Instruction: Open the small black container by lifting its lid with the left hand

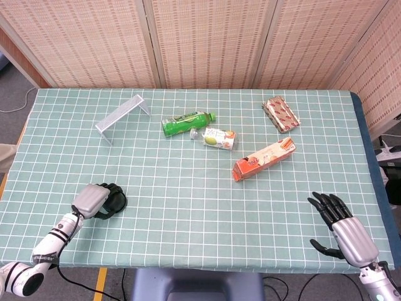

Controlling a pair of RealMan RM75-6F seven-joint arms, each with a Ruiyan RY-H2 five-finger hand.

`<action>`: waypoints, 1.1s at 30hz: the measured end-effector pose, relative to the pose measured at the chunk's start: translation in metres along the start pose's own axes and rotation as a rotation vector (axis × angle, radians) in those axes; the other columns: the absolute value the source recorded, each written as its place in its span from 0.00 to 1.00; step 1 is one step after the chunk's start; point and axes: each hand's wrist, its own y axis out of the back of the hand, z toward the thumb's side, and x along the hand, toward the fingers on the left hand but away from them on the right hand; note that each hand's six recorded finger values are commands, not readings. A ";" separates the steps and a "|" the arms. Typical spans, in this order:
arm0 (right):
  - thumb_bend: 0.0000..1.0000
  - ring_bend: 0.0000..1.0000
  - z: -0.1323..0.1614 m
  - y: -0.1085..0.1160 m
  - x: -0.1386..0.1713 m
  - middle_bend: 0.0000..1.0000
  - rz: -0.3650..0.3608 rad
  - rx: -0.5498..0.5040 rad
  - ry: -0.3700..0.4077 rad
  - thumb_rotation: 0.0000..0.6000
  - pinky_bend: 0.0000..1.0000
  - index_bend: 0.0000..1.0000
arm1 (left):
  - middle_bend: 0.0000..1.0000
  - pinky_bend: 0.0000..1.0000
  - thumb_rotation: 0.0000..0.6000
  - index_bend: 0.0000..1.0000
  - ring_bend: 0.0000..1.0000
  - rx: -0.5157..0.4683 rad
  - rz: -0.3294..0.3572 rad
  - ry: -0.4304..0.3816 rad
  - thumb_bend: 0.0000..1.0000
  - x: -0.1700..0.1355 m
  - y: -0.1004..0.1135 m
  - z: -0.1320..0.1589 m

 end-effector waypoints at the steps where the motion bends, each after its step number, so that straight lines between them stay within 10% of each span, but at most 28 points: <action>1: 0.18 0.00 0.000 0.000 0.000 0.00 0.000 0.000 0.000 1.00 0.00 0.00 | 0.43 0.47 1.00 0.43 0.38 -0.001 0.003 -0.001 0.34 0.000 0.000 0.000; 18: 0.18 0.00 0.001 0.002 0.002 0.00 -0.005 -0.004 0.005 1.00 0.00 0.00 | 0.42 0.31 1.00 0.42 0.38 -0.020 0.007 0.009 0.33 0.001 -0.007 -0.003; 27: 0.18 0.00 0.001 0.001 0.001 0.00 -0.002 -0.005 0.004 1.00 0.00 0.00 | 0.20 0.23 1.00 0.32 0.21 0.005 0.015 0.009 0.34 -0.005 -0.002 -0.003; 33: 0.18 0.00 0.001 0.001 0.001 0.00 0.000 -0.005 0.003 1.00 0.00 0.00 | 0.28 0.25 1.00 0.34 0.28 0.014 0.017 0.011 0.34 -0.005 -0.002 -0.002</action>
